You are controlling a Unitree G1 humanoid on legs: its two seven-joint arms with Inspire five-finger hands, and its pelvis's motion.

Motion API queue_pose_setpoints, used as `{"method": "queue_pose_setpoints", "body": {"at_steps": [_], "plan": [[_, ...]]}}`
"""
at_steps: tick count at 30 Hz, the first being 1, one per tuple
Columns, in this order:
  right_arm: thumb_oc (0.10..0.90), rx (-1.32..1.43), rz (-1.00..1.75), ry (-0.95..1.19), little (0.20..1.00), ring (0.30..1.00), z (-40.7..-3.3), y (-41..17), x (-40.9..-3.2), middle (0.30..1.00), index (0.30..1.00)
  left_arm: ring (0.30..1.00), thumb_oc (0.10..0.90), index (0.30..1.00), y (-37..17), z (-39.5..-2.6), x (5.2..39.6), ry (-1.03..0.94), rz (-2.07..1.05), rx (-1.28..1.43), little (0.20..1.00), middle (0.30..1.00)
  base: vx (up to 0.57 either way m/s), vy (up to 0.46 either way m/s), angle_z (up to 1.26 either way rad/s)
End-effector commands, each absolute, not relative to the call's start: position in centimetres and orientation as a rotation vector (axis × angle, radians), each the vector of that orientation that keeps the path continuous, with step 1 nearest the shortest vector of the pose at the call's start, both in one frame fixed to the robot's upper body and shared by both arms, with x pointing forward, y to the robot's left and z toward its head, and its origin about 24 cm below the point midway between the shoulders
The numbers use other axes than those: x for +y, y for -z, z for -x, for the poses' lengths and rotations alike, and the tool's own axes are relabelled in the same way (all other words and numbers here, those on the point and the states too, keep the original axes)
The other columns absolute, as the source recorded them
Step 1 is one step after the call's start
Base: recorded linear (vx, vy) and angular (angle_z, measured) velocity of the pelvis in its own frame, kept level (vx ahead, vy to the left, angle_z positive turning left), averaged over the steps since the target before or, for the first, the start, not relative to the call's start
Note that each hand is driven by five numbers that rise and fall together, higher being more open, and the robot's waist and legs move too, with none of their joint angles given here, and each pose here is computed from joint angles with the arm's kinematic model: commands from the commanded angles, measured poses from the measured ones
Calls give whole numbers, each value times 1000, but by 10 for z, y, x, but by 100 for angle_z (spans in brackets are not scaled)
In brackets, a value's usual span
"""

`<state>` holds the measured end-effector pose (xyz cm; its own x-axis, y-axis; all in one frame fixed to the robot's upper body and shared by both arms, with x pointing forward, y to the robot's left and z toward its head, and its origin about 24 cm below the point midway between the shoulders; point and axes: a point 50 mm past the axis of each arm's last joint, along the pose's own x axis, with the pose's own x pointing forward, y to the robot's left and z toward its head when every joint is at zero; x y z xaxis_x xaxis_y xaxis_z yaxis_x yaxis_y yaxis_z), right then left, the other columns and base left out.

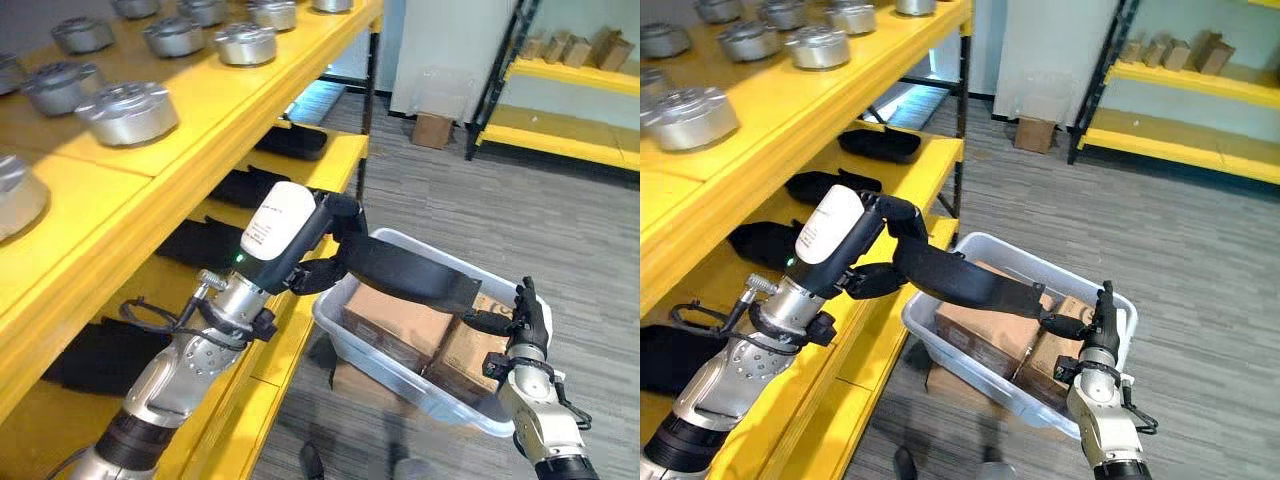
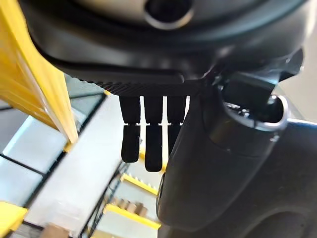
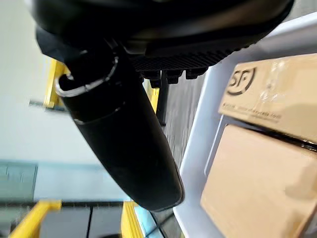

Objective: Move parts from the plastic box to the shelf.

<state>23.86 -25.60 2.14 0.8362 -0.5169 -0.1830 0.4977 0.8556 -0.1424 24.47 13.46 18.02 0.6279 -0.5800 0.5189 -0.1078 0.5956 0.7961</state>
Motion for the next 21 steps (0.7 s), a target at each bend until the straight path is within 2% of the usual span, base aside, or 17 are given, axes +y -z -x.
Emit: {"method": "queue_pose_setpoints", "body": {"at_steps": [1, 5, 13, 18, 21], "plan": [[900, -99, 112, 582, 1000, 1000, -258, -81, -262, 1000, 1000, 300, 400, 300, -228, -232, 116, 265, -714, -1139, 300, 300, -295, 19, 54], [900, -166, 132, 614, 1000, 1000, -259, -93, -264, 1000, 1000, 300, 400, 300, -236, -232, 107, 274, -705, -1178, 300, 300, -305, -31, 74], [900, -241, 204, 595, 1000, 1000, -271, -112, -265, 1000, 1000, 300, 400, 300, -248, -231, 117, 197, -707, -1236, 300, 300, -270, -98, 41], [900, -221, 213, 687, 1000, 1000, -253, -107, -286, 1000, 1000, 300, 400, 300, -246, -226, 119, 224, -669, -1248, 300, 300, -200, 18, 112], [900, -203, 216, 695, 1000, 1000, -252, -105, -289, 1000, 1000, 300, 400, 300, -243, -220, 124, 201, -667, -1257, 300, 300, -123, 121, 39]]}}
